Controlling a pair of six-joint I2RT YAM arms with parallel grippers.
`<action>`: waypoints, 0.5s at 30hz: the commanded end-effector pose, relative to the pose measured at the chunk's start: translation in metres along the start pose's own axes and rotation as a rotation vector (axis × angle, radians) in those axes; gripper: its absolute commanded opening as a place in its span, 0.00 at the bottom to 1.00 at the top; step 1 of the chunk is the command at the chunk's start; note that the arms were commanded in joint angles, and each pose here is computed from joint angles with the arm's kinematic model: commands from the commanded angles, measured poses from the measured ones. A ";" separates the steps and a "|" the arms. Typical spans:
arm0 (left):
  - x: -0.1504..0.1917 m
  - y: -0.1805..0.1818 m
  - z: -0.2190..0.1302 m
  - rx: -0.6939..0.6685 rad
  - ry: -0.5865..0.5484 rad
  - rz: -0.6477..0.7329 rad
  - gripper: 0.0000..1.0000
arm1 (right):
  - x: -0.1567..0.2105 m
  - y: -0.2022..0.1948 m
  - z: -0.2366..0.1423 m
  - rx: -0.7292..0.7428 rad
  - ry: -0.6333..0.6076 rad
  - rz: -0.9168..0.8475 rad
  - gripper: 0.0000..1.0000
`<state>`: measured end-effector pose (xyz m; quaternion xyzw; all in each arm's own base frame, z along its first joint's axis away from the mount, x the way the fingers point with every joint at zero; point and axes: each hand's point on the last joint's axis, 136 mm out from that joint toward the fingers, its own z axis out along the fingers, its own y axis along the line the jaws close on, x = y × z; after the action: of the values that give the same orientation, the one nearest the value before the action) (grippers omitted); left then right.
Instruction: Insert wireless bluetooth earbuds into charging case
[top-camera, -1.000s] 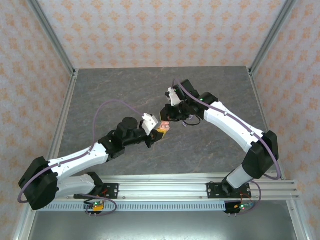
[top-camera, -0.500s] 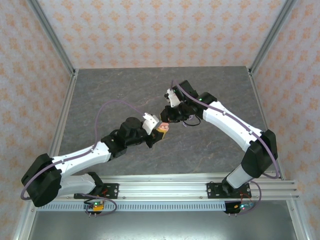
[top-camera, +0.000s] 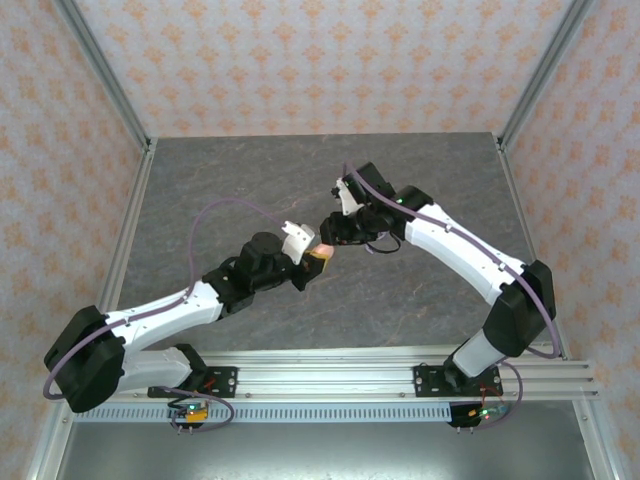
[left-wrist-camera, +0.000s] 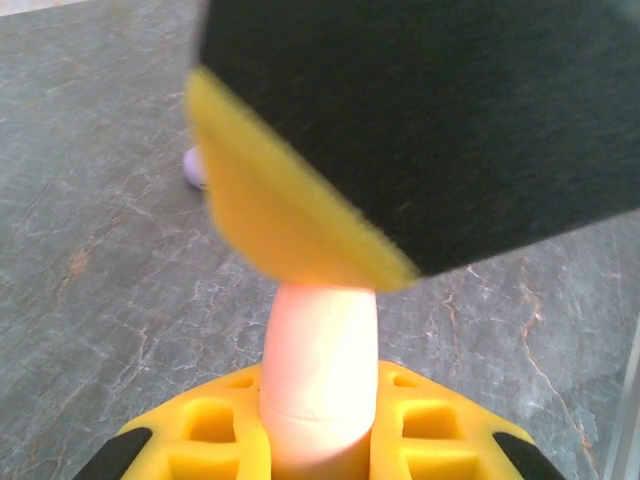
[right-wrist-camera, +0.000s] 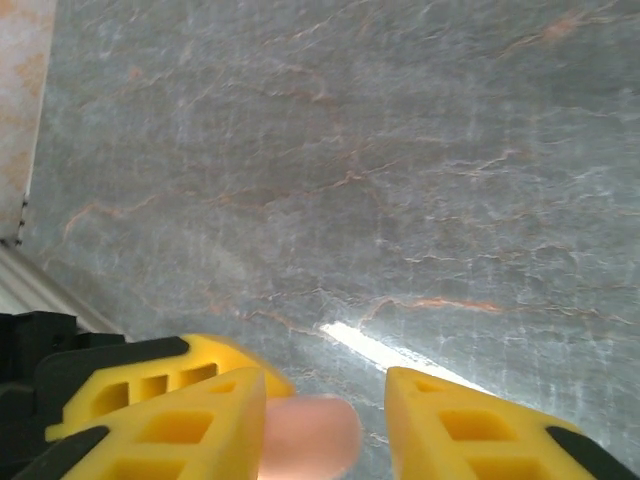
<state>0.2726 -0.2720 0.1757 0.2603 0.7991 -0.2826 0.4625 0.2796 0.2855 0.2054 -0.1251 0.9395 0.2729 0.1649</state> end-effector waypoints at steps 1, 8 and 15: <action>-0.024 0.021 0.001 -0.086 -0.072 -0.098 0.10 | -0.018 -0.027 -0.030 0.111 -0.158 0.081 0.41; -0.020 0.046 0.020 -0.132 -0.003 -0.286 0.11 | -0.021 -0.087 -0.067 0.187 -0.328 0.264 0.42; -0.013 0.073 0.056 -0.162 0.135 -0.462 0.10 | 0.003 -0.128 -0.076 0.276 -0.330 0.303 0.43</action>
<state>0.3503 -0.2602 0.1543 0.0884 0.8683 -0.2872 0.3947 0.3017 0.1510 0.2086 0.0785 0.9359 0.2034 0.2765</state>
